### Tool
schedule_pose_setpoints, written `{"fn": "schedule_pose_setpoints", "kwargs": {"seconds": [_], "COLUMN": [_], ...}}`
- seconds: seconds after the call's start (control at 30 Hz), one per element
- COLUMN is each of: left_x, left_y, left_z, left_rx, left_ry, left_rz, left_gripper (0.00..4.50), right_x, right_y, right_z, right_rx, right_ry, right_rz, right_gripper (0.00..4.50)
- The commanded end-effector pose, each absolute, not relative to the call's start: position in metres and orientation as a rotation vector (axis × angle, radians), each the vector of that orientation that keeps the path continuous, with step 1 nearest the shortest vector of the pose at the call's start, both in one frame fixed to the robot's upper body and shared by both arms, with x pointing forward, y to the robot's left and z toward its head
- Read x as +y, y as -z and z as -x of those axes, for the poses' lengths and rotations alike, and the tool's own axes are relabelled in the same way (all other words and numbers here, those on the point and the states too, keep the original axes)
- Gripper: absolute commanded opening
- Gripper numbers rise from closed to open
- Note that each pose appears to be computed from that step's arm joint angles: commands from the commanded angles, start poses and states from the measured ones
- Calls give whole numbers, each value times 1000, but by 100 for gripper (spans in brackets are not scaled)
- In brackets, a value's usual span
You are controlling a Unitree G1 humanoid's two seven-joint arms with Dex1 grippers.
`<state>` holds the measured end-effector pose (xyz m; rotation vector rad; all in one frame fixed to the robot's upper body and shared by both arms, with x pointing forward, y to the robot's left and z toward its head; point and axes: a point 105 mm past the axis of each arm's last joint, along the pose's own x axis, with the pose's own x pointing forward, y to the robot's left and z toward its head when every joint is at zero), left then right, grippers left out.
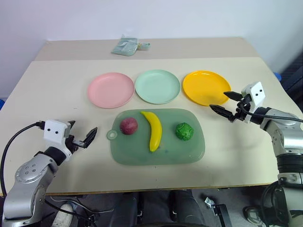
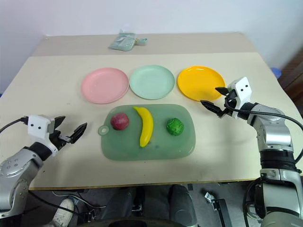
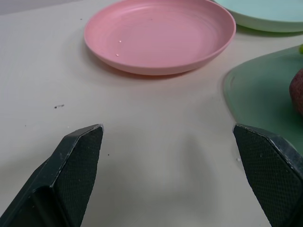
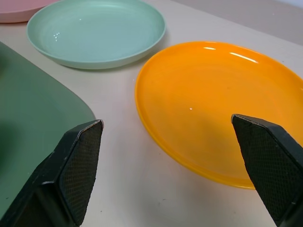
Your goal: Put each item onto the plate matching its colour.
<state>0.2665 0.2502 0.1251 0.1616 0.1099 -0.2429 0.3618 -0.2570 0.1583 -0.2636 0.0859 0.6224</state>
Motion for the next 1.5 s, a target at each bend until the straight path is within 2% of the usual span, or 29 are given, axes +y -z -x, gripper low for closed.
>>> {"fn": "schedule_pose_setpoints", "kwargs": {"seconds": [0.03, 0.7, 1.0, 1.17, 1.23, 1.37, 1.5], "left_x": [247, 245, 239, 224, 208, 179, 160], "left_y": [-134, -138, -141, -150, -154, -154, -154], "left_z": [-267, -282, -296, -295, -289, -280, -285], "left_rx": [74, 43, 36, 17, 18, 49, 63], "left_ry": [250, 272, 330, 443, 548, 740, 846], "left_rz": [-185, -160, -142, -87, -57, -129, -179], "left_gripper": [450, 450, 450, 450, 450, 450, 450], "right_x": [-256, -264, -269, -250, -242, -214, -194], "right_y": [-171, -175, -172, -175, -179, -179, -180], "right_z": [-365, -369, -354, -340, -334, -306, -281], "right_rx": [32, -28, -49, -60, -66, -13, 36], "right_ry": [-623, -533, -505, -576, -600, -790, -923], "right_rz": [286, 263, 228, 206, 193, 172, 184], "right_gripper": [443, 443, 443, 443, 443, 443, 443]}}
